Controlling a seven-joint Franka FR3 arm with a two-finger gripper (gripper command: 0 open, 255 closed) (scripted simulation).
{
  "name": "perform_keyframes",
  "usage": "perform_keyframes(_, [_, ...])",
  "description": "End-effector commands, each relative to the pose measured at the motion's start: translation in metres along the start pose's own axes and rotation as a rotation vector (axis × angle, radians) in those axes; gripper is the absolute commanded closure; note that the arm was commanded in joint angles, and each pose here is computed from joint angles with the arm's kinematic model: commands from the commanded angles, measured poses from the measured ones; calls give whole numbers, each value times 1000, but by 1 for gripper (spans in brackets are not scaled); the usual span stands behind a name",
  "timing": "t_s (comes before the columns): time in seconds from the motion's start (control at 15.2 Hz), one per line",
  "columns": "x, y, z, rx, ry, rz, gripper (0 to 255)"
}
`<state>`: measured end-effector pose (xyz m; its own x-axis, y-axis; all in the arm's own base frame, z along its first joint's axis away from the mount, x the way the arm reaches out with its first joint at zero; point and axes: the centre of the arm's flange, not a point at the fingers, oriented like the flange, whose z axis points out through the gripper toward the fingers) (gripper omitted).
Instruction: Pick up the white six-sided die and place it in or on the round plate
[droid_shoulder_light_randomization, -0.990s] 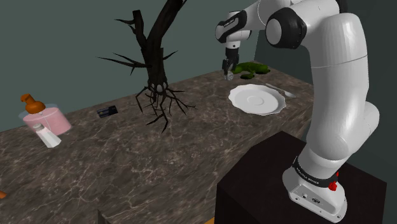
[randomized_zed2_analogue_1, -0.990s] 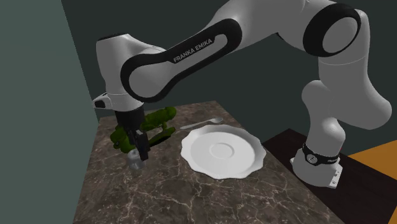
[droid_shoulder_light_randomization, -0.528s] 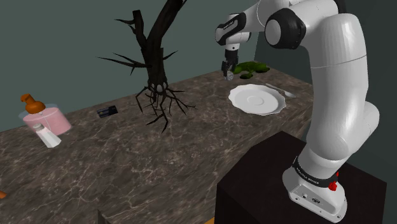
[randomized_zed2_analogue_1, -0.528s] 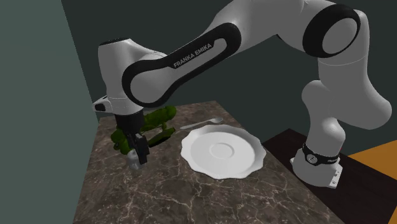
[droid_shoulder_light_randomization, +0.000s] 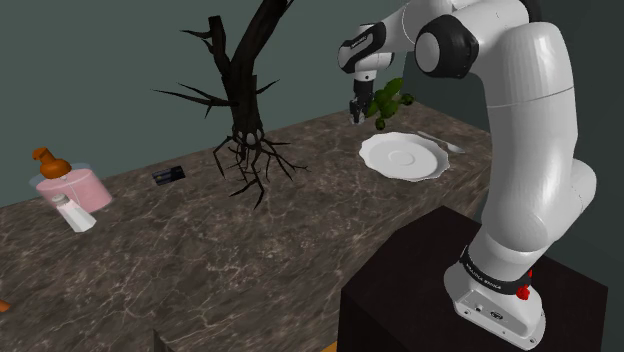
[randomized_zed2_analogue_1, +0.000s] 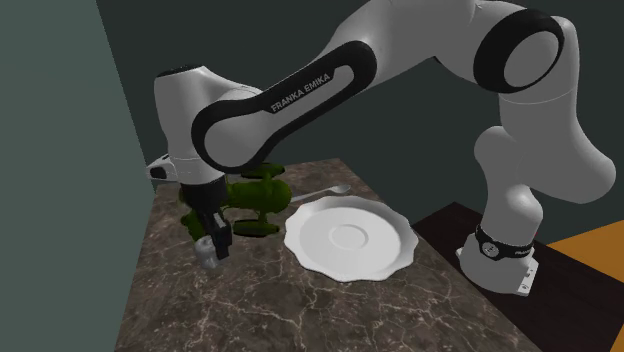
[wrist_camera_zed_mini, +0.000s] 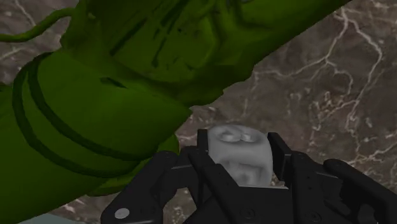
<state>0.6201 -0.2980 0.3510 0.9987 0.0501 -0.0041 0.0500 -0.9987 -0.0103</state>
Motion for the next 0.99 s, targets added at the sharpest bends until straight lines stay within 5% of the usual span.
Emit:
perform_keyframes(0.0, [-2, 0, 10, 6, -16, 2, 255])
perform_keyframes(0.86, [-1, 1, -24, 6, -15, 2, 255])
perform_keyframes(0.92, [-1, 1, -24, 6, -15, 2, 0])
